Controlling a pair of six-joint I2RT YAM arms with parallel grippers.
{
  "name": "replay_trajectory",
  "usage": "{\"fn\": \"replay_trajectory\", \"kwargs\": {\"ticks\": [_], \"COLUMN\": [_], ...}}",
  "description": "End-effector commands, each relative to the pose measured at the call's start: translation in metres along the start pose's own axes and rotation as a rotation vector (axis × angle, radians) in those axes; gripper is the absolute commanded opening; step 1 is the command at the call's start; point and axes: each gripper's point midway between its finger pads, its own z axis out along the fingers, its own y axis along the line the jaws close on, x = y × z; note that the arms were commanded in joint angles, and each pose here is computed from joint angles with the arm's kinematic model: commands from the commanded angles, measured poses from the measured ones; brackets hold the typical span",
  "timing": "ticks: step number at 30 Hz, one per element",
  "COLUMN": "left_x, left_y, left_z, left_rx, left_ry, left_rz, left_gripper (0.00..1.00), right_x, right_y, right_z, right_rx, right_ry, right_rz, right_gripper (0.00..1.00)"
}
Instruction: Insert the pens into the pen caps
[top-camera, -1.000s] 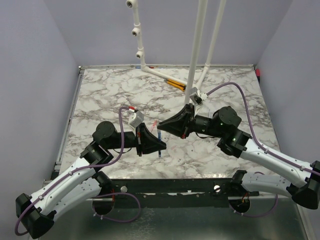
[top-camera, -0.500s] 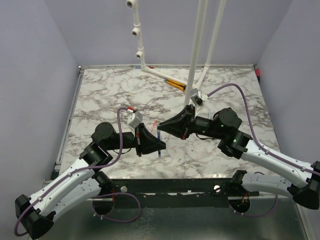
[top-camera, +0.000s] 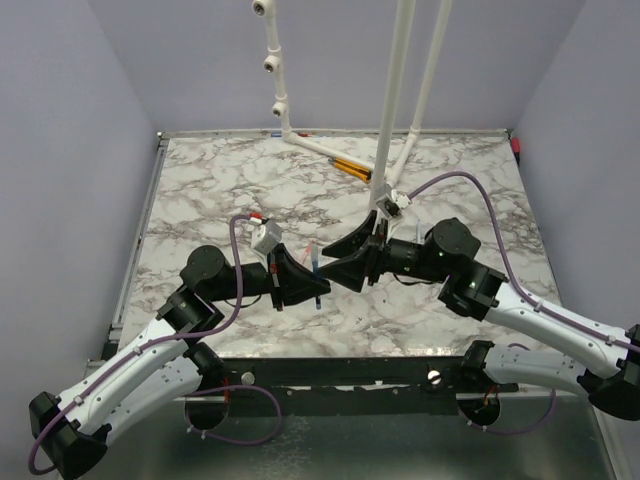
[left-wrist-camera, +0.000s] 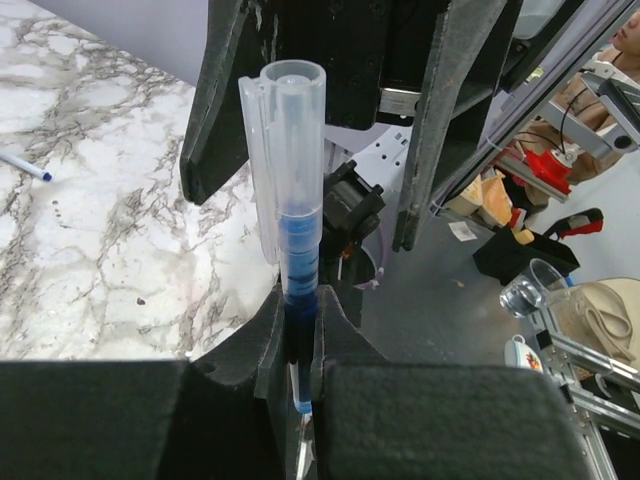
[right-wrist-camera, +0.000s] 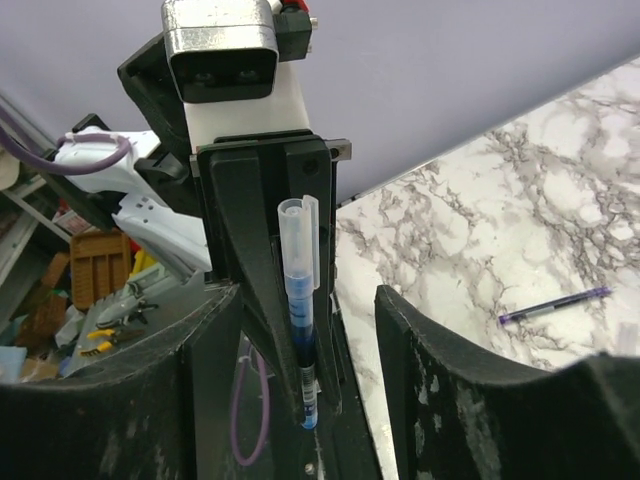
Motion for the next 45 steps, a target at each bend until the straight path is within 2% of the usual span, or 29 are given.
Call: {"fn": "replay_trajectory", "kwargs": {"ticks": [1, 6, 11, 18, 31, 42, 45], "left_x": [-0.005, -0.005, -0.004, -0.003, -0.002, 0.0, 0.0], "left_y": [0.007, 0.019, 0.031, 0.04, 0.045, 0.047, 0.047], "left_z": [0.0, 0.0, -0.001, -0.002, -0.004, -0.004, -0.004], "left_rx": [-0.041, -0.102, -0.162, -0.211, -0.245, -0.254, -0.253], "left_ry": [-0.021, -0.018, -0.013, -0.007, -0.003, 0.006, 0.005], "left_rz": [0.037, 0.038, 0.037, 0.035, 0.033, 0.03, 0.031], "left_gripper": [0.0, 0.0, 0.0, 0.0, 0.0, 0.0, 0.0], "right_x": [-0.019, -0.035, -0.04, -0.033, -0.01, 0.001, 0.004], "right_y": [0.002, -0.009, -0.019, -0.038, -0.04, -0.042, -0.043], "right_z": [-0.007, -0.011, -0.005, 0.011, 0.037, 0.041, 0.041], "right_rx": [0.051, 0.162, 0.239, 0.352, 0.382, 0.409, 0.415], "right_ry": [-0.016, -0.001, 0.069, 0.163, 0.23, 0.243, 0.25], "right_rz": [-0.046, -0.076, -0.074, -0.068, -0.081, -0.092, -0.093], "right_gripper": [0.61, 0.63, 0.63, 0.58, 0.48, 0.28, 0.15]}}
